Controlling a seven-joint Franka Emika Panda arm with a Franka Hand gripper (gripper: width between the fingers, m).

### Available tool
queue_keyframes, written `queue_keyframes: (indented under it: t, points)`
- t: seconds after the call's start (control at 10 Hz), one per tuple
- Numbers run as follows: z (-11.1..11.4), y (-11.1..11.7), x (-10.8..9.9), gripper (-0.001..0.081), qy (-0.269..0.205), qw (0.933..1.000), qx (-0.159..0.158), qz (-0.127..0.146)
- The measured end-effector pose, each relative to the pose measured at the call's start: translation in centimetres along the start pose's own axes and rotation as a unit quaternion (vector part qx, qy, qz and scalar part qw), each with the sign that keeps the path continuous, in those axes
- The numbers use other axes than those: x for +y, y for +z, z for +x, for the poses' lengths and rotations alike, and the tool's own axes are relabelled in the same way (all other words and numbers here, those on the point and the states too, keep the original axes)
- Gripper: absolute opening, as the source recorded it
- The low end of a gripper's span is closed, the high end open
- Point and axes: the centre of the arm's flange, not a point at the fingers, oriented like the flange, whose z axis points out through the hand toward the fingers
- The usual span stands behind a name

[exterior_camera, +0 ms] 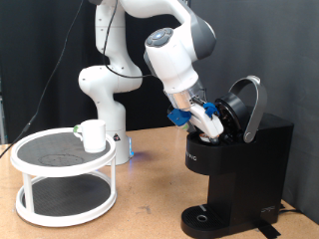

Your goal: Make a cup of coffee with the keurig machine

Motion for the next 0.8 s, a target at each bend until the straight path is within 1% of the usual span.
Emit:
queue_keyframes:
  t: [0.1, 0.2, 0.4, 0.6, 0.8]
  points:
    - [0.0, 0.0, -0.2, 0.0721, 0.0, 1.0, -0.007, 0.006]
    - [0.0, 0.0, -0.3, 0.0721, -0.002, 0.9998, -0.019, 0.008]
    - [-0.1, -0.4, -0.3, 0.0732, -0.015, 0.9982, -0.057, 0.009]
    - [-0.1, -1.7, 0.2, 0.0734, -0.022, 0.9967, -0.079, -0.003]
    - [0.3, -3.8, 0.8, 0.0734, -0.024, 0.9955, -0.091, -0.015]
